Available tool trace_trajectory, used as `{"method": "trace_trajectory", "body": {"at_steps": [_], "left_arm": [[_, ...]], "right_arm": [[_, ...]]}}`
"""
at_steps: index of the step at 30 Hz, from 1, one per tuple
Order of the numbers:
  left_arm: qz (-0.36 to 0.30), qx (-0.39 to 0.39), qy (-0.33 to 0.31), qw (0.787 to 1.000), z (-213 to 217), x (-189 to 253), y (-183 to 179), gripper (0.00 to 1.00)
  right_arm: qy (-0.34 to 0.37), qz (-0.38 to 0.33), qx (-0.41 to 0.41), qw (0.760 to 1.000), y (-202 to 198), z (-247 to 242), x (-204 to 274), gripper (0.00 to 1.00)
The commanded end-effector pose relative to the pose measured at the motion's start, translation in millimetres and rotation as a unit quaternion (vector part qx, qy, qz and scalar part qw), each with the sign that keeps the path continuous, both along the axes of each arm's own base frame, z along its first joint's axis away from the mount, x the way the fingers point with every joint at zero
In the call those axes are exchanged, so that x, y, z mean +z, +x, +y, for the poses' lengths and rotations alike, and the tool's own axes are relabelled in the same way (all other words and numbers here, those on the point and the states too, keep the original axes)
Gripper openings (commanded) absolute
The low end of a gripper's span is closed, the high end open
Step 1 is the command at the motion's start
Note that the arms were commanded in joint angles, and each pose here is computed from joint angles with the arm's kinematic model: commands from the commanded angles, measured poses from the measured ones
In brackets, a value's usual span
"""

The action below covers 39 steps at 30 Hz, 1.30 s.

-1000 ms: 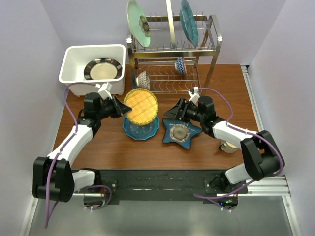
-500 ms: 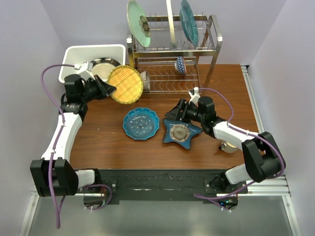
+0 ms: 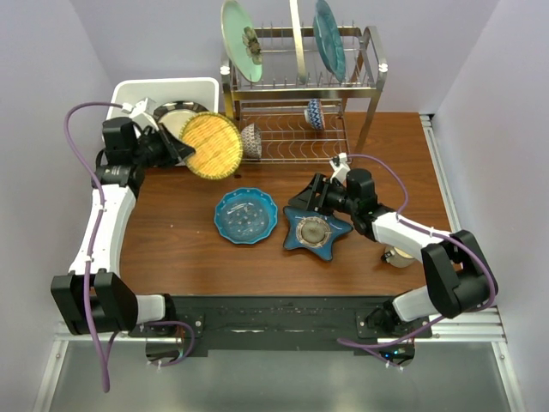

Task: Place the plates into the plastic bin on the countertop
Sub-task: Place the plate in the plastic bin.

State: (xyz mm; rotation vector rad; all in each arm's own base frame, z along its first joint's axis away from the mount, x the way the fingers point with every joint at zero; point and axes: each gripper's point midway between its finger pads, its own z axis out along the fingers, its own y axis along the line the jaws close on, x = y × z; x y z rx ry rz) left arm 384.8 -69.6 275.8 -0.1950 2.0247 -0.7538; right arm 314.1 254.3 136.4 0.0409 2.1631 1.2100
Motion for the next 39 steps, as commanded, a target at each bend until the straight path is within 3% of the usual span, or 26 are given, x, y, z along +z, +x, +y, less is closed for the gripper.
{"method": "trace_trajectory", "body": {"at_steps": [1, 13, 39], "left_arm": [[-0.066, 0.077, 0.043, 0.994, 42.3, 42.0, 24.8, 0.00], [-0.062, 0.126, 0.065, 0.988, 68.9, 41.6, 26.3, 0.00], [-0.080, 0.182, 0.011, 0.980, 107.4, 58.2, 102.1, 0.00]], "right_arm": [[-0.006, -0.006, 0.000, 1.000, -0.1, -3.2, -1.4, 0.76], [-0.005, -0.001, 0.003, 1.000, 1.2, -2.2, -5.9, 0.76], [-0.012, 0.002, 0.006, 1.000, -4.0, -5.9, -8.4, 0.77]]}}
